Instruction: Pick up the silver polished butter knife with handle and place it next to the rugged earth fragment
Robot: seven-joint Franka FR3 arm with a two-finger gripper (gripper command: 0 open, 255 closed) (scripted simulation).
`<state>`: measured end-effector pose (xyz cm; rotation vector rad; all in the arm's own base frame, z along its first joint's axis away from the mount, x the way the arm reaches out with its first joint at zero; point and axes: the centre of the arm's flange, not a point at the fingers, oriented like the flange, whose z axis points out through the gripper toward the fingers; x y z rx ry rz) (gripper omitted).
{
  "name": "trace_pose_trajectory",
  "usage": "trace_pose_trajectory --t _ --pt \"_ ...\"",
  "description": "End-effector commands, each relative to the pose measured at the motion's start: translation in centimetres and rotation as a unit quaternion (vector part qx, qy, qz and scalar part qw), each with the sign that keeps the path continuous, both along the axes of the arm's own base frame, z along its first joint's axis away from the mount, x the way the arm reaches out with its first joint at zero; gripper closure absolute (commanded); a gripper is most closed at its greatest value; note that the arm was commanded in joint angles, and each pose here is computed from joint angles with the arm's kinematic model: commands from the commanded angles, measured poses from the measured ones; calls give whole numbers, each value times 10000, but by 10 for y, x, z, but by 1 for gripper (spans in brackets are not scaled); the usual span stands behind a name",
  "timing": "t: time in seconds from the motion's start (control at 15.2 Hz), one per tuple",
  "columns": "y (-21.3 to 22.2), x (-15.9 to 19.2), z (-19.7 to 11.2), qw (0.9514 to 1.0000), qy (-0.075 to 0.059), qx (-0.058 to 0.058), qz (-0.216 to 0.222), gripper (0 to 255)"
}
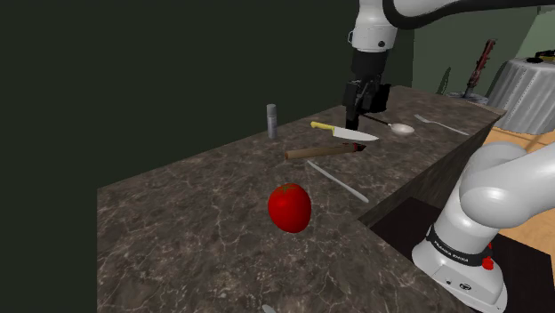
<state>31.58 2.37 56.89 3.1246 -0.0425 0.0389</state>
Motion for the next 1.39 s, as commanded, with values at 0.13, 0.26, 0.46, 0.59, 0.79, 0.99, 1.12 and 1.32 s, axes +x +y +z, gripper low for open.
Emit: trace_pose_trajectory --t 0.13,0.26,0.46,0.59,0.79,0.99,1.12,1.32 --pt "4 4 -26 9999 56 6 -148 0" --pt "7 7 -52 9995 112 12 -297 0" --pt "12 12 -91 9985 195 22 -519 0" --pt "15 15 -117 9975 251 28 -667 0" --pt "20 20 -157 9955 334 37 -889 0" --pt "23 22 -186 9940 386 43 -1026 0" --pt "23 21 -197 9940 386 43 -1026 0" --pt "23 20 -213 9940 386 43 -1026 0"
